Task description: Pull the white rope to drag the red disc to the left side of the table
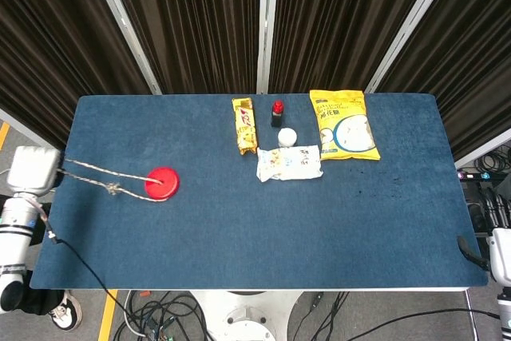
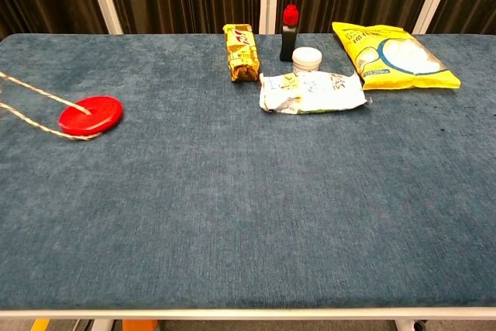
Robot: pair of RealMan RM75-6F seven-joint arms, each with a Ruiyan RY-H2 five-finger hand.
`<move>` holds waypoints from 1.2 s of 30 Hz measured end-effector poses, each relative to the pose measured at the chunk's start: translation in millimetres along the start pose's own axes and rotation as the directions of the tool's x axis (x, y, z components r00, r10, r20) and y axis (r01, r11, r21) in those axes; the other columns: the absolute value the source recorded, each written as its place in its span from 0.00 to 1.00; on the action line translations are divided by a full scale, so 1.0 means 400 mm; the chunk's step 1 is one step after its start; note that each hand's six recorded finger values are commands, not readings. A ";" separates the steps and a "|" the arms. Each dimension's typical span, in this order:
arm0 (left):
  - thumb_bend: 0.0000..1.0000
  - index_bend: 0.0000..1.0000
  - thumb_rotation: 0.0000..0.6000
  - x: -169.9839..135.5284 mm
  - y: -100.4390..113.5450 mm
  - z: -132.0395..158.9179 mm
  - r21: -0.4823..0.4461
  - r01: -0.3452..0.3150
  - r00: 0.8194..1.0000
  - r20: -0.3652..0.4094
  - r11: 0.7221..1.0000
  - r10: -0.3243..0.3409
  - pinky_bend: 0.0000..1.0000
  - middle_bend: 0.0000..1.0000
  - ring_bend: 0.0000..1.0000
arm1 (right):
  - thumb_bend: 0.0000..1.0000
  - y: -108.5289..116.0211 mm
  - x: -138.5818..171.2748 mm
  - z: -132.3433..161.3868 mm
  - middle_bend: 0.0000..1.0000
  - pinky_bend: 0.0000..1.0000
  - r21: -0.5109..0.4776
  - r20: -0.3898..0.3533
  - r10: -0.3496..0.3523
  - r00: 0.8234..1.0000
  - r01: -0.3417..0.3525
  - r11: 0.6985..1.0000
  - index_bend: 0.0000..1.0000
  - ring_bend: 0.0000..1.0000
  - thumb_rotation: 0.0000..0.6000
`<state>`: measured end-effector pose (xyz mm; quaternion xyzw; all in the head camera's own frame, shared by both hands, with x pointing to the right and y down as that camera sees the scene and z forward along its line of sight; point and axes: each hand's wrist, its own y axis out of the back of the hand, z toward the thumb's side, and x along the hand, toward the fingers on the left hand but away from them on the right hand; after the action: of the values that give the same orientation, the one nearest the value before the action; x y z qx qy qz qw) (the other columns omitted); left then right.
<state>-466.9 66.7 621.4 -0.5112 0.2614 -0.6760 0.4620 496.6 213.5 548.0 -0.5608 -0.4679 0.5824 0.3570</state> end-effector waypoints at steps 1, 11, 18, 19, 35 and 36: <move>0.34 0.74 1.00 -0.007 -0.004 -0.020 -0.001 0.005 1.000 -0.017 1.000 -0.005 0.71 1.00 0.78 | 0.22 -0.001 0.000 0.003 0.00 0.00 0.001 -0.003 0.001 1.000 -0.001 1.000 0.00 0.00 1.00; 0.35 0.74 1.00 -0.015 -0.006 -0.008 -0.048 0.002 1.000 0.015 0.999 -0.001 0.71 1.00 0.78 | 0.22 -0.010 -0.001 0.013 0.00 0.00 0.003 -0.008 0.010 1.000 -0.010 1.000 0.00 0.00 1.00; 0.35 0.74 1.00 -0.003 0.028 0.171 -0.261 0.040 0.981 0.191 0.964 0.011 0.71 1.00 0.78 | 0.22 -0.016 -0.001 0.009 0.00 0.00 -0.002 -0.003 0.018 1.000 -0.018 1.000 0.00 0.00 1.00; 0.35 0.74 1.00 0.002 0.035 0.208 -0.282 0.052 0.972 0.232 0.958 0.015 0.70 0.99 0.77 | 0.22 -0.017 -0.001 0.008 0.00 0.00 -0.003 -0.002 0.018 1.000 -0.018 1.000 0.00 0.00 1.00; 0.00 0.02 1.00 0.006 0.035 0.350 -0.240 0.128 0.915 0.402 0.962 -0.022 0.15 0.00 0.00 | 0.22 -0.020 0.000 -0.010 0.00 0.00 -0.007 0.013 0.020 1.000 -0.020 1.000 0.00 0.00 1.00; 0.00 0.02 1.00 0.000 0.037 0.344 -0.237 0.128 0.917 0.397 0.963 -0.024 0.15 0.00 0.00 | 0.22 -0.021 0.000 -0.007 0.00 0.00 -0.008 0.010 0.021 1.000 -0.021 1.000 0.00 0.00 1.00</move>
<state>-333.3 76.4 656.0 -0.7012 0.2294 -0.5381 0.4076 498.6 216.3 556.1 -0.5640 -0.4659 0.5873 0.3463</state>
